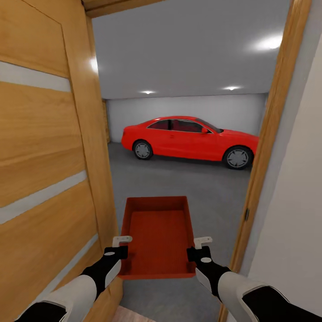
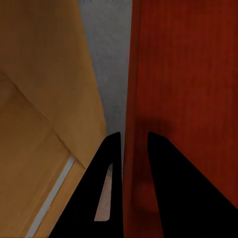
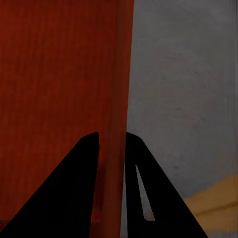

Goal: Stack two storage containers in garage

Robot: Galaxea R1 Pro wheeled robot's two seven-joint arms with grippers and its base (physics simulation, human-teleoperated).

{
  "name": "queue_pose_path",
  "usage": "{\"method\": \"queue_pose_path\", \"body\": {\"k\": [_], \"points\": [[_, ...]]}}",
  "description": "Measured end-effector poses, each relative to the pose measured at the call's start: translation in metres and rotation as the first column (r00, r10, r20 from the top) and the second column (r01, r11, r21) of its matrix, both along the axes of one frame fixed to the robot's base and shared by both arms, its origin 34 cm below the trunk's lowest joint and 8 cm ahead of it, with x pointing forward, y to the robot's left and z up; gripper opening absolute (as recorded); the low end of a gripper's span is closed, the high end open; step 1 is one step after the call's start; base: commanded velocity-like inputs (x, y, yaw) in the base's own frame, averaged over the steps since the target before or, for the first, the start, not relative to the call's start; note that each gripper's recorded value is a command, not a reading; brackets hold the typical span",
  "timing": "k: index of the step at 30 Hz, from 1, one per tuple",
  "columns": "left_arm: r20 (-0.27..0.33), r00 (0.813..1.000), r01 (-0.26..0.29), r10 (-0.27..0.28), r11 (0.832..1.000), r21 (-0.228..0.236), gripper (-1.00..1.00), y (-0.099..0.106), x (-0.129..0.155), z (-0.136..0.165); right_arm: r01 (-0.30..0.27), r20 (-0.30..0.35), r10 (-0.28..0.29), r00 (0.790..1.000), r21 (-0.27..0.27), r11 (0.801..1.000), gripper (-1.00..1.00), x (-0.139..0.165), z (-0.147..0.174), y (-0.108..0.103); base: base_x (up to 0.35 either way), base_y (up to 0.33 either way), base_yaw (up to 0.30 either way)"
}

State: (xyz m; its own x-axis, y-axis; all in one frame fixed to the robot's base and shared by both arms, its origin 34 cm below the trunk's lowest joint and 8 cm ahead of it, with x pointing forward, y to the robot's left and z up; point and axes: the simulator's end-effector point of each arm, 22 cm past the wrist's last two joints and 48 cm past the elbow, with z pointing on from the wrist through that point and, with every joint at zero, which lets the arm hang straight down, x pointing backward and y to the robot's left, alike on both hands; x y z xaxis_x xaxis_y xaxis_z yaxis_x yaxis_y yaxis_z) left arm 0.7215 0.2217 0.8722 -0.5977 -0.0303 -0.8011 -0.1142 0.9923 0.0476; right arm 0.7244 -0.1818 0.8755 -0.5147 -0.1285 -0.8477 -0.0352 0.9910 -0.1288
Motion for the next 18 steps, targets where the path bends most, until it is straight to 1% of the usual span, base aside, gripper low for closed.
{"method": "queue_pose_path", "body": {"k": [18], "points": [[-0.002, 1.000, 0.000, 0.000, 1.000, 0.000, -1.00, -0.0001, -0.0004, -0.0006, -0.001, -0.003, 0.001, 1.000, -0.001, 1.000, -1.00, -0.0002, -0.0004, -0.0002, 0.249, 0.222, -0.281]]}}
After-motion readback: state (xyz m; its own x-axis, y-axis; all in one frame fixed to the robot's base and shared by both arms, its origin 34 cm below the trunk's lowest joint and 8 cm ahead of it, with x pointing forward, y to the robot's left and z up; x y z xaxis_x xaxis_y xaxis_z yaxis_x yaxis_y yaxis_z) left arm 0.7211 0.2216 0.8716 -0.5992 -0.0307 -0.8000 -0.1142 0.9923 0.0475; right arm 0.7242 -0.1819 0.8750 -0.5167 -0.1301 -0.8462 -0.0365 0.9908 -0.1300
